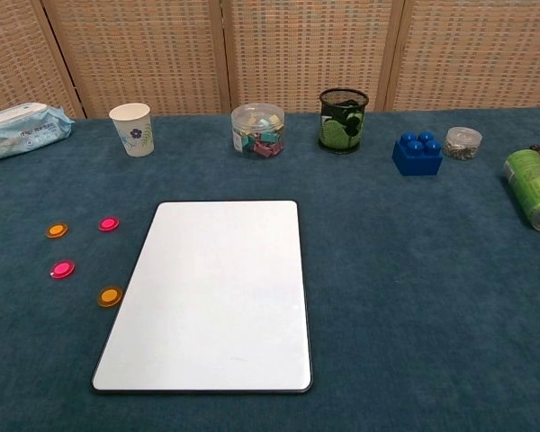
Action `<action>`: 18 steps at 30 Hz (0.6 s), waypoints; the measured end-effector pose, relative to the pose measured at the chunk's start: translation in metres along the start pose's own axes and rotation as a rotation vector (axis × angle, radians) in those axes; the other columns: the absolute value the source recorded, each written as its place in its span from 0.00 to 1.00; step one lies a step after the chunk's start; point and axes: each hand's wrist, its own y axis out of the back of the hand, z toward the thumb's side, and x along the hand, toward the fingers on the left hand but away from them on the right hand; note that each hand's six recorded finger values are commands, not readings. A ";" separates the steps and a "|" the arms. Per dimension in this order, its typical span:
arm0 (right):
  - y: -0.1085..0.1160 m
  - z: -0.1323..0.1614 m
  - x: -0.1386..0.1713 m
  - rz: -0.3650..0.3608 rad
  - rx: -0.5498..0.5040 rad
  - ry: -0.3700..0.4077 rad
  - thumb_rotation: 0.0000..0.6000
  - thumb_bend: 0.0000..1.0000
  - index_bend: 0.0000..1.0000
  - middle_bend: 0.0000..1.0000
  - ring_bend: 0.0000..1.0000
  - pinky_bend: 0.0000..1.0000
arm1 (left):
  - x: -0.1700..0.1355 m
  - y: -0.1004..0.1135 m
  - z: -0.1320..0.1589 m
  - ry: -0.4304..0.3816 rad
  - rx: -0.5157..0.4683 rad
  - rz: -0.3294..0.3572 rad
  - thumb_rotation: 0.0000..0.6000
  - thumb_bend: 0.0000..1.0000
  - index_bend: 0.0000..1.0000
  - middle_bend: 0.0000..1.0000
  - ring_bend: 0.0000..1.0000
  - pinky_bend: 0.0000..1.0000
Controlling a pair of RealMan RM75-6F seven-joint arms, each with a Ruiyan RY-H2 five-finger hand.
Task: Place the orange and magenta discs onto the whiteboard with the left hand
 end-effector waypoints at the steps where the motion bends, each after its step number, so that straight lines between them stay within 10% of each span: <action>1: 0.000 0.000 0.000 0.002 -0.002 0.000 1.00 0.13 0.00 0.00 0.00 0.00 | 0.009 -0.002 0.004 -0.006 0.003 -0.015 1.00 0.34 0.34 0.00 0.00 0.00; 18: -0.002 -0.001 -0.001 0.027 -0.023 -0.004 1.00 0.13 0.00 0.00 0.00 0.00 | 0.070 -0.057 0.029 0.063 0.044 -0.141 1.00 0.34 0.38 0.00 0.00 0.00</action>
